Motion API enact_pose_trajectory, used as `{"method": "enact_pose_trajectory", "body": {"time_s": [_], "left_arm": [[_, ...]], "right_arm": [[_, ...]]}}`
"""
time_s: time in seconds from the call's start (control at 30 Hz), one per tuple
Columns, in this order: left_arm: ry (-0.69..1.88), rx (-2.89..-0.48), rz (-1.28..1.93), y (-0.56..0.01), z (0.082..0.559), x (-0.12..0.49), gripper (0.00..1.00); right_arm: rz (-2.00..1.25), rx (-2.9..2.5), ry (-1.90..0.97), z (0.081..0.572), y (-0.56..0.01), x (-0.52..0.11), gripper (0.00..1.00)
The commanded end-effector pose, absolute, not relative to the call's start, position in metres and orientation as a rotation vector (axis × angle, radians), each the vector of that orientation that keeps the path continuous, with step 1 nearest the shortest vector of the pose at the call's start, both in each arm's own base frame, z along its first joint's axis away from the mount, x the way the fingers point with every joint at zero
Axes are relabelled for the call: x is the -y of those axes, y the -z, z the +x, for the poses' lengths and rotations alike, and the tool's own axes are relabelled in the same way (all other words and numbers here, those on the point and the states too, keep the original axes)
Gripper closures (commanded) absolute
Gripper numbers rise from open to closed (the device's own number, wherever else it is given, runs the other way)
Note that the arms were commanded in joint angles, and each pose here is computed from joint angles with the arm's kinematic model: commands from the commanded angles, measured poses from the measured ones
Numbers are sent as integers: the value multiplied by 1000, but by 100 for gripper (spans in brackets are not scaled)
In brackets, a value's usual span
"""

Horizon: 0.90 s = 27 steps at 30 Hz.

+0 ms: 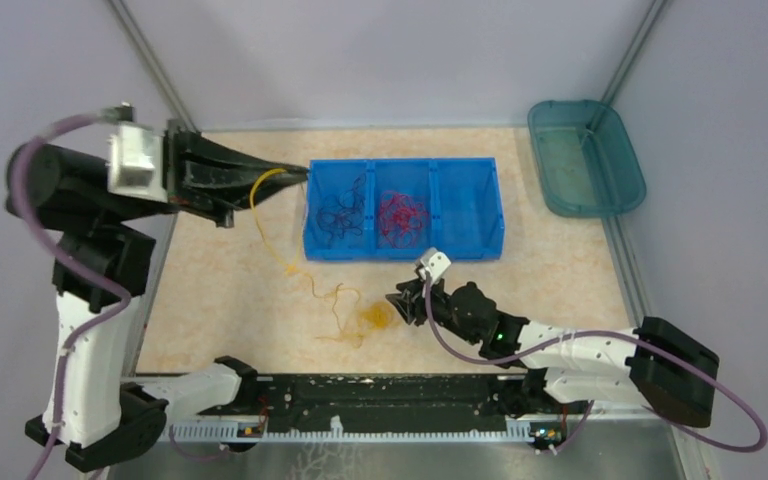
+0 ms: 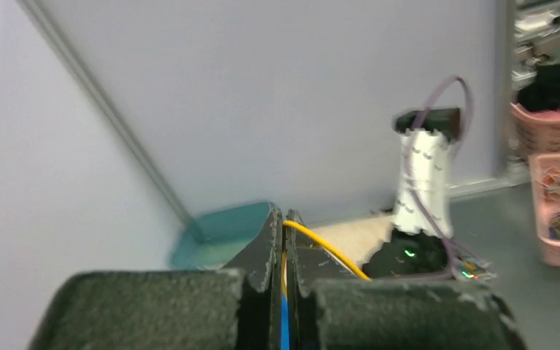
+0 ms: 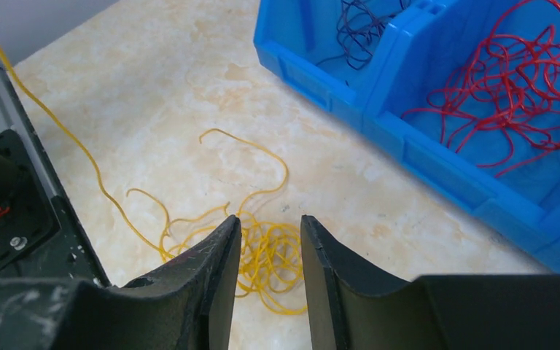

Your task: Untangle the cables

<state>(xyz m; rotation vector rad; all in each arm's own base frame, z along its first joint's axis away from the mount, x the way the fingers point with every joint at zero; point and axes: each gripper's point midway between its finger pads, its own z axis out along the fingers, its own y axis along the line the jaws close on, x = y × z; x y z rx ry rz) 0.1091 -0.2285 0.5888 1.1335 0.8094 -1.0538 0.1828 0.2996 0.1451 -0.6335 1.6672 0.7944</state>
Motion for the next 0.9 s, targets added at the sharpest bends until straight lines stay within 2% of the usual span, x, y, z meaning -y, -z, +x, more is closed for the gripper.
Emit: {"method": "enact_pose_trajectory", "body": {"time_s": [0.0, 0.13, 0.27, 0.4, 0.57, 0.7, 0.87], "left_arm": [[850, -690, 1064, -652, 108, 212, 100], [709, -592, 957, -702, 108, 195, 100], [604, -524, 860, -728, 115, 181, 100], [568, -508, 860, -727, 120, 182, 100], [580, -511, 867, -719, 120, 183, 100], [578, -512, 869, -717, 121, 184, 100], [576, -501, 879, -717, 117, 183, 100]], "right_arm": [[-565, -1624, -798, 186, -165, -294, 59], [-570, -1545, -855, 183, -198, -301, 42], [-636, -1425, -951, 172, -245, -318, 34], [-716, -1261, -1100, 149, -293, -335, 26], [-857, -1181, -1276, 124, -309, -368, 25], [-973, -1170, -1400, 107, -300, -392, 25], [-1030, -1266, -1400, 111, -268, -416, 25]]}}
